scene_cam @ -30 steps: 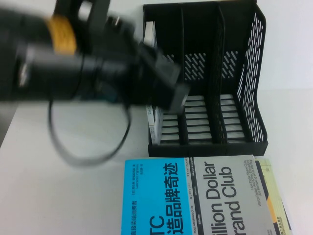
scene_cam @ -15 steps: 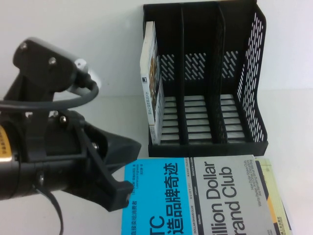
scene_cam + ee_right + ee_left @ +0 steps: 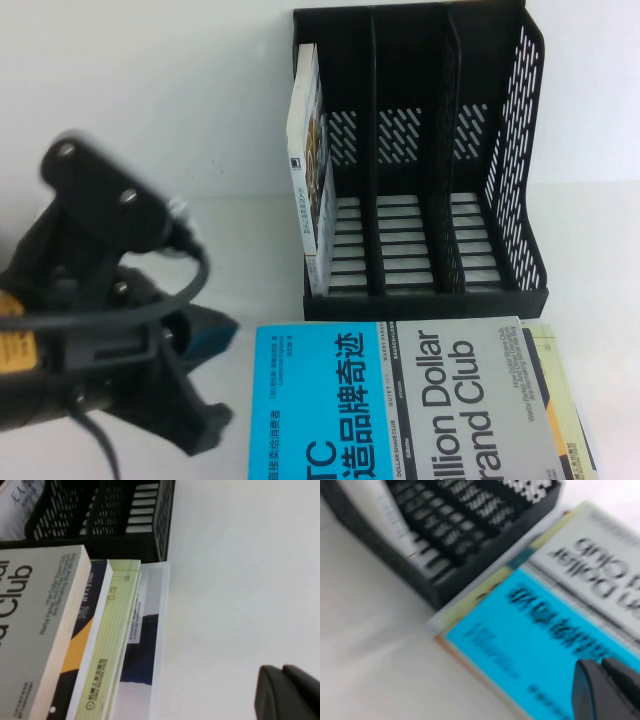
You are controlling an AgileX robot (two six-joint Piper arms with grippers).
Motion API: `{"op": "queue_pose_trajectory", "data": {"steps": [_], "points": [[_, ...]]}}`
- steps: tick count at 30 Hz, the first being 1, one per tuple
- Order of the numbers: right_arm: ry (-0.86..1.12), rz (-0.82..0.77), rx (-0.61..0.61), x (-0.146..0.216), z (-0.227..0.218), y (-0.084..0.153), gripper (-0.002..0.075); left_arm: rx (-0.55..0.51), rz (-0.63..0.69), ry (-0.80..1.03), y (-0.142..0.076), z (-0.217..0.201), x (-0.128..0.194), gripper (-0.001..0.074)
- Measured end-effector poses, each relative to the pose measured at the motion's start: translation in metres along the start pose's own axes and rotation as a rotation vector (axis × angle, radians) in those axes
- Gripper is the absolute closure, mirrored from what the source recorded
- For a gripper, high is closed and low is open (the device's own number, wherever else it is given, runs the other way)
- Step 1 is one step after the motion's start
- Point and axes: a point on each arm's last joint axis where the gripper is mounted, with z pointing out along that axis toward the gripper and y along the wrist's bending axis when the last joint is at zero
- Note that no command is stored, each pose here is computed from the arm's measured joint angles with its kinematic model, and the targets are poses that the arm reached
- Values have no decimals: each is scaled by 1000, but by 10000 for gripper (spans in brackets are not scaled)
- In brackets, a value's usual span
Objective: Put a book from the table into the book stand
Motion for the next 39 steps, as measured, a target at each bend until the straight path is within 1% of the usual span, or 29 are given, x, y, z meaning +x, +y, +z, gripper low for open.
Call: {"op": "queue_pose_trajectory", "data": {"steps": [3, 6, 8, 11, 14, 17, 20, 24, 31, 39], "points": [[0, 1, 0, 0, 0, 0, 729, -94, -45, -64, 20, 0, 25, 737], [1, 1, 0, 0, 0, 0, 729, -213, -161, -179, 41, -6, 60, 737], [1, 1, 0, 0, 0, 0, 729, -284, -234, -271, 49, -11, 87, 737], [4, 0, 0, 0, 0, 0, 729, -369, -295, -398, 51, -20, 127, 737], [4, 0, 0, 0, 0, 0, 729, -443, -340, -474, 51, -17, 165, 737], [4, 1, 0, 0, 0, 0, 729, -510, -402, -522, 51, -10, 198, 737], [4, 3, -1, 0, 0, 0, 729, -557, -478, -561, 51, -3, 223, 737], [4, 3, -1, 0, 0, 0, 729, -602, -527, -624, 51, -7, 229, 737], [8, 3, -1, 1, 0, 0, 729, -642, -598, -501, 50, -3, 242, 737], [8, 3, -1, 1, 0, 0, 729, -642, -600, -495, 50, -3, 242, 737]]}}
